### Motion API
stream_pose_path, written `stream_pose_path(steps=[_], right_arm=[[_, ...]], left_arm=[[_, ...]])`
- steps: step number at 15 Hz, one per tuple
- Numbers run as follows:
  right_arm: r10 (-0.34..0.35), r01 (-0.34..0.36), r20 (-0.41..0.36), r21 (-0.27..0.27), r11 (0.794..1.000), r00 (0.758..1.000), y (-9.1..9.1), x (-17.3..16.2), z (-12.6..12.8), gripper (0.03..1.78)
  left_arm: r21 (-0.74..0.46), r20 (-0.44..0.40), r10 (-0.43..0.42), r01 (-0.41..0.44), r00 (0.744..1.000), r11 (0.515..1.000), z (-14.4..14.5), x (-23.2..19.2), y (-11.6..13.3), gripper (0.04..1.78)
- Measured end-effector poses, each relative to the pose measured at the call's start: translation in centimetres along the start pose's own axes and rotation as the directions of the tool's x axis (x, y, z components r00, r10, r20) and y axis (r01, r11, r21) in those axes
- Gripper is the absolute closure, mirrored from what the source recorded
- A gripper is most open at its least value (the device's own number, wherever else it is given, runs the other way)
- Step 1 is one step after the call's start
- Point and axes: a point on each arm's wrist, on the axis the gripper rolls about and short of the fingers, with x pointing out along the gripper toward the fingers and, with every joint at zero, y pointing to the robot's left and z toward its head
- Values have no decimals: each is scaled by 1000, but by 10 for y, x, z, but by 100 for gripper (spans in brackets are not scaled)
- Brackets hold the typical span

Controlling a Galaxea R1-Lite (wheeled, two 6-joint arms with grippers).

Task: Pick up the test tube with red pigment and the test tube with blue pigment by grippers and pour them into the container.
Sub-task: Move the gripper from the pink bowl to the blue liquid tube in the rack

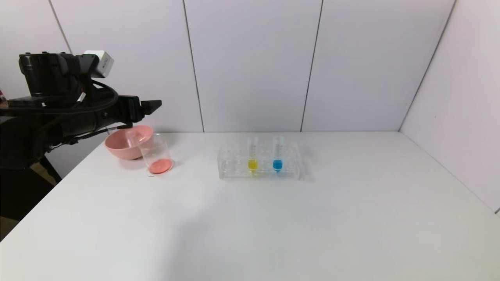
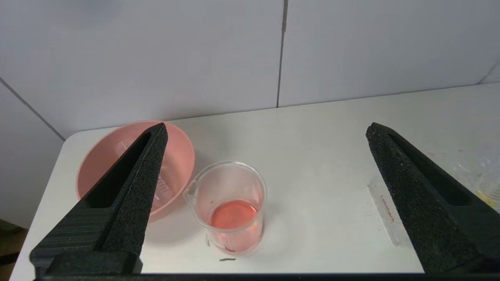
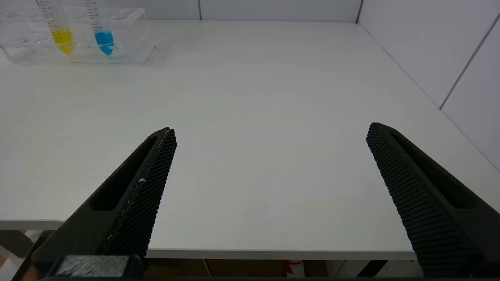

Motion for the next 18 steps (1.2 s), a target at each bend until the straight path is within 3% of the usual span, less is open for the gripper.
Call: stream_pose_path(steps=[8, 11, 18], right_arm=[[0, 0, 0, 0, 1000, 1000, 0, 0, 0, 4], [1, -1, 0, 0, 1000, 1000, 0, 0, 0, 4], [0, 0, 0, 0, 1000, 1000, 0, 0, 0, 4]], left_arm=[[11, 11, -101, 101, 995, 995, 0, -33, -31, 5], [17, 50, -134, 134, 990, 991, -2, -39, -40, 5], [39, 144, -296, 294, 944, 955, -21, -58, -82, 4]])
